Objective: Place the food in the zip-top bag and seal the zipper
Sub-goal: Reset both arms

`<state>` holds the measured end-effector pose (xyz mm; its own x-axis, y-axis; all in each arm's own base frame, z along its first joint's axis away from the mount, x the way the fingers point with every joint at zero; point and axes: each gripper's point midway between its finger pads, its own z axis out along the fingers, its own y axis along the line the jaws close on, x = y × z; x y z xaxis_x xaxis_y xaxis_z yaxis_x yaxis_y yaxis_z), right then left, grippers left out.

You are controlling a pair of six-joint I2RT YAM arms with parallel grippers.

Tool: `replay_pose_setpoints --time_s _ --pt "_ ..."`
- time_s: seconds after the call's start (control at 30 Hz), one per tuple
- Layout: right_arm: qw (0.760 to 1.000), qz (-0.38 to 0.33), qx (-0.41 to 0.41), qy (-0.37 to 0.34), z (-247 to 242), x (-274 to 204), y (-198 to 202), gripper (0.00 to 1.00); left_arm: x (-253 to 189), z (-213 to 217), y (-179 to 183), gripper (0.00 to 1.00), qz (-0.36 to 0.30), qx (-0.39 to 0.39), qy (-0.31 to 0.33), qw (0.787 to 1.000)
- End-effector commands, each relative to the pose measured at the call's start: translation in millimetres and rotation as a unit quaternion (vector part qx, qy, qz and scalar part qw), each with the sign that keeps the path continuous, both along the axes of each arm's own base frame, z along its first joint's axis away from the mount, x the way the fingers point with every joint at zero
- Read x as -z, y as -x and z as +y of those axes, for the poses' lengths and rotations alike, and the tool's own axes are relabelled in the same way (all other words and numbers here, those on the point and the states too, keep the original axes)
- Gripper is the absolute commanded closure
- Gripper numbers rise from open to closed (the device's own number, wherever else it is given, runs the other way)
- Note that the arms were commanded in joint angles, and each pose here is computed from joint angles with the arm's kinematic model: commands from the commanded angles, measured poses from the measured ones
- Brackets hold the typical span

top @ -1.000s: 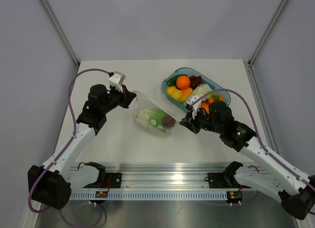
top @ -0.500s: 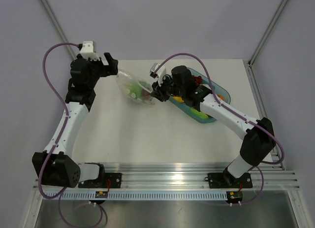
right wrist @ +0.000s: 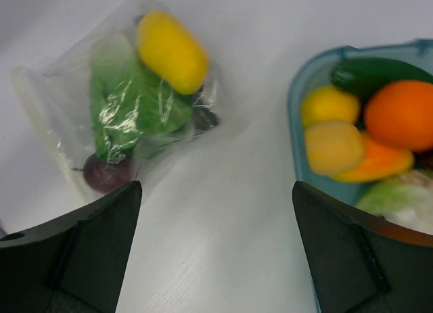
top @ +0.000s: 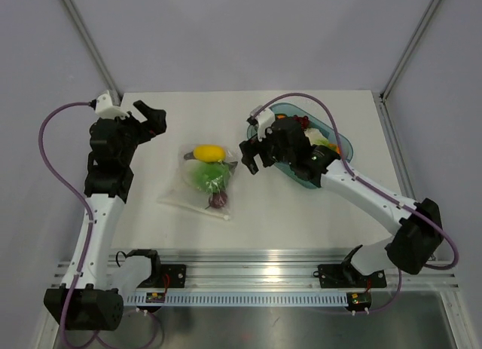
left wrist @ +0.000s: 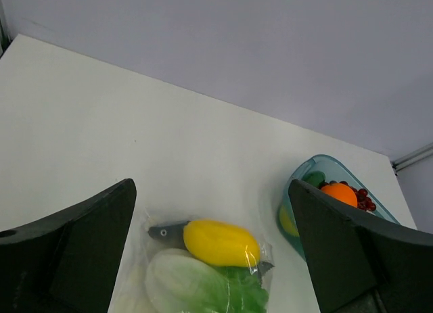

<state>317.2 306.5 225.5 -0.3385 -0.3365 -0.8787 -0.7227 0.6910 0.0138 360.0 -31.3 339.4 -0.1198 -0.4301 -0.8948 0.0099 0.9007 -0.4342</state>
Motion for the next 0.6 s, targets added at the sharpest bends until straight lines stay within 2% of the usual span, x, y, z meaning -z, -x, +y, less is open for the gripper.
replay_pose_setpoints --time_s 0.0,0.07,0.1,0.13,0.17,0.23,0.3,0.47,0.57 --pt "0.975 -0.023 0.221 0.007 -82 -36 -5 0.01 22 -3 20 0.01 0.045 -0.006 0.037 0.998" --pt "0.966 -0.013 0.258 0.031 -108 -22 7 0.00 41 -4 31 0.01 0.085 -0.005 0.042 0.996" --pt "0.956 -0.022 0.292 0.013 -124 -33 13 0.01 47 -9 36 0.01 0.094 0.008 0.046 0.995" --pt "0.952 -0.015 0.305 0.019 -135 -22 21 0.01 49 -12 42 0.01 0.094 0.015 0.046 0.994" --pt "0.947 -0.007 0.323 -0.001 -146 -26 33 0.01 69 -11 46 0.01 0.117 0.009 0.047 0.992" --pt "0.938 0.008 0.347 -0.009 -160 -19 46 0.01 90 11 51 0.01 0.138 -0.063 0.045 0.987" --pt "0.927 0.026 0.372 -0.035 -173 -19 62 0.00 109 18 56 0.01 0.171 -0.084 0.037 0.981" --pt "0.920 0.029 0.385 -0.063 -192 -24 82 0.00 112 16 58 0.01 0.216 -0.072 0.022 0.974" --pt "0.915 0.024 0.396 -0.066 -198 -28 83 0.00 102 9 59 0.01 0.197 -0.052 0.027 0.979"
